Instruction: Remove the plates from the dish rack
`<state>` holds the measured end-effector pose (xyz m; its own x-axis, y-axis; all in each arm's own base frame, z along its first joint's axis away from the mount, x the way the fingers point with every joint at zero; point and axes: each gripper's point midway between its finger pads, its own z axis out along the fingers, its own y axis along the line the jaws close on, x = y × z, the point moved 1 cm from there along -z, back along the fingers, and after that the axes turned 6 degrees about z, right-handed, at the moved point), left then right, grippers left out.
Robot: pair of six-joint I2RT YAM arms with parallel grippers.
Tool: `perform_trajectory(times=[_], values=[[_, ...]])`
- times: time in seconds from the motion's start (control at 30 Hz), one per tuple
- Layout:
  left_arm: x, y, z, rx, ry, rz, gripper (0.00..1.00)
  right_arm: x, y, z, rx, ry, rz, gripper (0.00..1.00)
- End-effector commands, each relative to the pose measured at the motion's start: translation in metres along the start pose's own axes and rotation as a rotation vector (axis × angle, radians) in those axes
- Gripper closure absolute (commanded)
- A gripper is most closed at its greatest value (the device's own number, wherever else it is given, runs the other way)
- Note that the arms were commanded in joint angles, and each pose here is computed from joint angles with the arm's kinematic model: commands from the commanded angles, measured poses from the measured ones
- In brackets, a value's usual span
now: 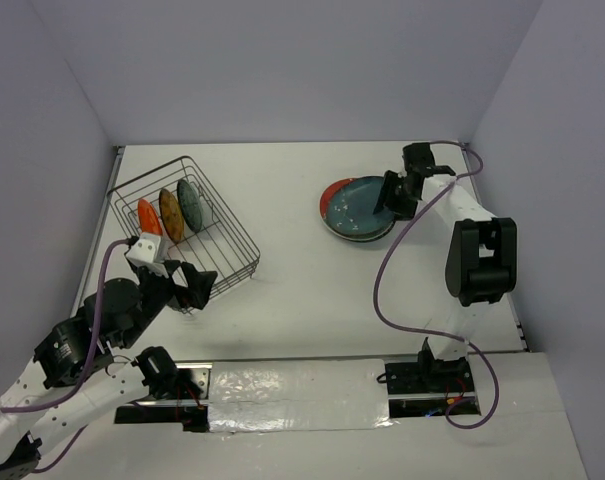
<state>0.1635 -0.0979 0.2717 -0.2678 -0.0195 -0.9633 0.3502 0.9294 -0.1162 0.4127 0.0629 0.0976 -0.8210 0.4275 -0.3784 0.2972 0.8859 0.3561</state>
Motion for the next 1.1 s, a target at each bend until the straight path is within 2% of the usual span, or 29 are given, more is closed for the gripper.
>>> perform_trajectory(times=[0.0, 0.23, 0.3, 0.47, 0.77, 0.9, 1.07], values=[[-0.013, 0.003, -0.004, -0.01, -0.051, -0.029, 0.01, -0.011, 0.008, -0.008, 0.062, -0.036, -0.06, 0.38], [-0.013, 0.003, -0.006, -0.009, -0.059, -0.037, 0.0, -0.005, -0.002, 0.005, 0.19, -0.026, -0.083, 0.37], [-0.013, 0.003, -0.006, -0.009, -0.058, -0.034, 0.01, -0.004, -0.007, 0.006, 0.226, -0.038, -0.088, 0.3], [-0.013, 0.004, -0.005, -0.012, -0.054, -0.032, 0.01, -0.002, -0.009, 0.008, 0.241, -0.033, -0.099, 0.29], [-0.013, 0.005, -0.006, -0.022, -0.057, -0.04, 0.0, -0.002, 0.023, 0.007, 0.075, -0.012, -0.095, 0.29], [-0.012, 0.008, -0.006, -0.041, -0.056, -0.047, 0.01, -0.01, 0.02, -0.004, 0.096, -0.076, -0.093, 0.29], [-0.009, 0.009, -0.001, -0.064, -0.03, -0.04, 0.0, -0.007, 0.013, 0.001, 0.079, -0.055, -0.078, 0.29]])
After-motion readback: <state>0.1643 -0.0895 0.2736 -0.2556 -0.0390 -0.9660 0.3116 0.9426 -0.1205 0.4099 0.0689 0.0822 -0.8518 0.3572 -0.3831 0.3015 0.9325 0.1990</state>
